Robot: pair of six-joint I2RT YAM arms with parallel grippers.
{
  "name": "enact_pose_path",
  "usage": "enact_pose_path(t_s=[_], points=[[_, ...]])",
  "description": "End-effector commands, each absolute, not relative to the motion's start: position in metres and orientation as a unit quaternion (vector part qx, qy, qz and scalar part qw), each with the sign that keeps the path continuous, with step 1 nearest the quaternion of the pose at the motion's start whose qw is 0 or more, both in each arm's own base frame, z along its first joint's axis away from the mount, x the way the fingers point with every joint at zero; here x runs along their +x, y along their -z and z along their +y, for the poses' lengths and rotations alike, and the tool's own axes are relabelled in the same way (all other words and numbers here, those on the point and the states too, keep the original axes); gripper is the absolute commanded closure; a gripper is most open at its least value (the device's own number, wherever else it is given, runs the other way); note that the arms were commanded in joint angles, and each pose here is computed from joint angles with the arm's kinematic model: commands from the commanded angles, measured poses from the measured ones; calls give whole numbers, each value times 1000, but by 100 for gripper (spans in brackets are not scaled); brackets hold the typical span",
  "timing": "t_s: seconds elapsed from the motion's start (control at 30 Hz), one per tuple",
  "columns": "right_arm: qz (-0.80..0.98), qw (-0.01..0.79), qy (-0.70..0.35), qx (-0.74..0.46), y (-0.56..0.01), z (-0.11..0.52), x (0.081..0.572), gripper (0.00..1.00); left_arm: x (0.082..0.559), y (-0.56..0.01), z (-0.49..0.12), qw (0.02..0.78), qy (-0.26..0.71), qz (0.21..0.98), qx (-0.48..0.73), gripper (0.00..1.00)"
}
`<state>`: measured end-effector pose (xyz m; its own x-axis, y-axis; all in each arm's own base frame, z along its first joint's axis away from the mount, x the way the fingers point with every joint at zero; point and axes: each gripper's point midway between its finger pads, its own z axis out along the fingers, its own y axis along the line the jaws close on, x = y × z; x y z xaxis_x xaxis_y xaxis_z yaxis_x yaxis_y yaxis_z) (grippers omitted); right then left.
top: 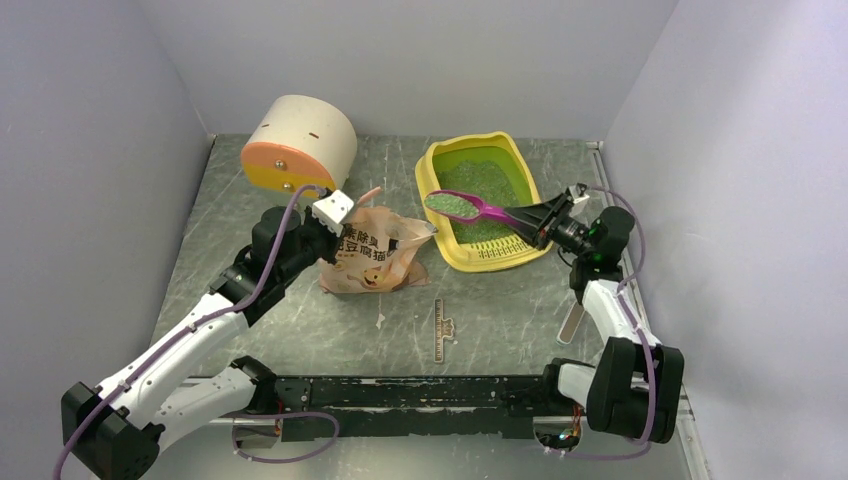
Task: Fill the litter box with clean litter
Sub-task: Pour the cat litter into the litter box.
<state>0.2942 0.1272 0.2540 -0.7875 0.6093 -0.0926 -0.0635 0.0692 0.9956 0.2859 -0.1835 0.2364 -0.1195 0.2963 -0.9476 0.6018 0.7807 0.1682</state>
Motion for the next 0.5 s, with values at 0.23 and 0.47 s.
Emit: enact_pose_path(t_s=[0.23, 0.47], points=[[674, 357, -576, 293, -242, 66, 336, 100, 286, -266, -184, 625, 140, 710, 293, 95], [689, 418, -487, 338, -224, 33, 371, 100, 283, -270, -177, 633, 130, 706, 288, 95]])
